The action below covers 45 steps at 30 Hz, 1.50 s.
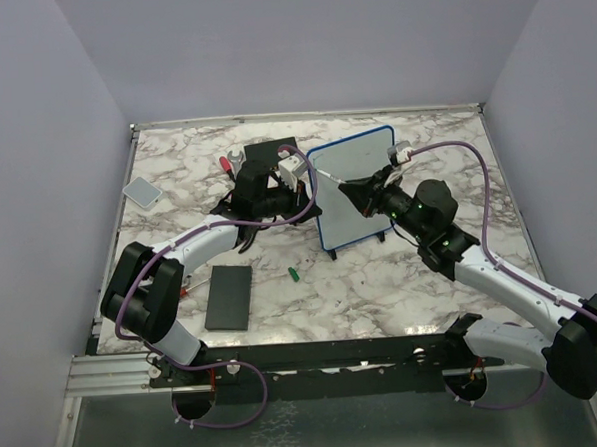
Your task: Write a sentence on the whiteboard
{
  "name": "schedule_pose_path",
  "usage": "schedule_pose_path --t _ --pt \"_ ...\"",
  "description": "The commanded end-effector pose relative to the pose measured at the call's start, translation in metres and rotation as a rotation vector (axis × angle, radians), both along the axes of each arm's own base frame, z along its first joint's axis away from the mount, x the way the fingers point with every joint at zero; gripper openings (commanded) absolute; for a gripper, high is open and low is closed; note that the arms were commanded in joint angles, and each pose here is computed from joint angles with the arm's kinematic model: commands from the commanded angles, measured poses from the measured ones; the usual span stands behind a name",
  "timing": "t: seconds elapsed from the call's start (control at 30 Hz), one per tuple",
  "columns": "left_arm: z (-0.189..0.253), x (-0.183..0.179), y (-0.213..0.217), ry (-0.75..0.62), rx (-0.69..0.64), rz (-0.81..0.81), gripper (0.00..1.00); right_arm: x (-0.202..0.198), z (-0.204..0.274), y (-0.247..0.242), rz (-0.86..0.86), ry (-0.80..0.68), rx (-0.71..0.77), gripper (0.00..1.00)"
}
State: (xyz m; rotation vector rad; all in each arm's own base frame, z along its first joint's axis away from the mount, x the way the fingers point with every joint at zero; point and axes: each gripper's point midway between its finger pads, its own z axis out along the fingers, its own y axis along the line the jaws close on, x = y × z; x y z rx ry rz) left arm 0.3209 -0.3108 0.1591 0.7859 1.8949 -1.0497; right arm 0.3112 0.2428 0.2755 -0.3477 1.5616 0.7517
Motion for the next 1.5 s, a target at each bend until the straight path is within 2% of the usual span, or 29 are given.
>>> schedule_pose_path --t 0.0,0.53,0.57,0.6,0.63,1.0,1.17,1.47 --pt "-0.027 -0.009 0.010 0.070 0.080 0.014 0.00 0.008 0.018 -0.004 -0.051 -0.036 0.028 0.01" --pt "-0.026 -0.009 0.009 0.067 0.081 0.014 0.00 0.009 0.016 -0.009 -0.084 -0.026 0.025 0.01" --pt "0.054 -0.019 0.016 -0.105 -0.021 0.019 0.00 0.009 0.015 -0.009 -0.083 -0.024 0.024 0.01" --pt "-0.015 -0.009 0.010 0.043 0.068 0.016 0.00 0.009 0.014 -0.009 -0.082 -0.023 0.025 0.01" --pt "-0.024 -0.008 0.010 0.062 0.080 0.017 0.00 0.009 0.014 -0.009 -0.081 -0.022 0.023 0.01" --pt "-0.026 -0.007 0.011 0.071 0.086 0.027 0.00 0.005 0.017 -0.006 -0.055 -0.032 0.020 0.01" --pt "-0.026 -0.006 0.011 0.070 0.087 0.031 0.00 -0.008 0.033 -0.008 -0.023 -0.075 0.043 0.01" --pt "-0.027 -0.006 0.011 0.072 0.094 0.031 0.00 -0.008 0.022 -0.025 -0.095 -0.053 0.011 0.01"
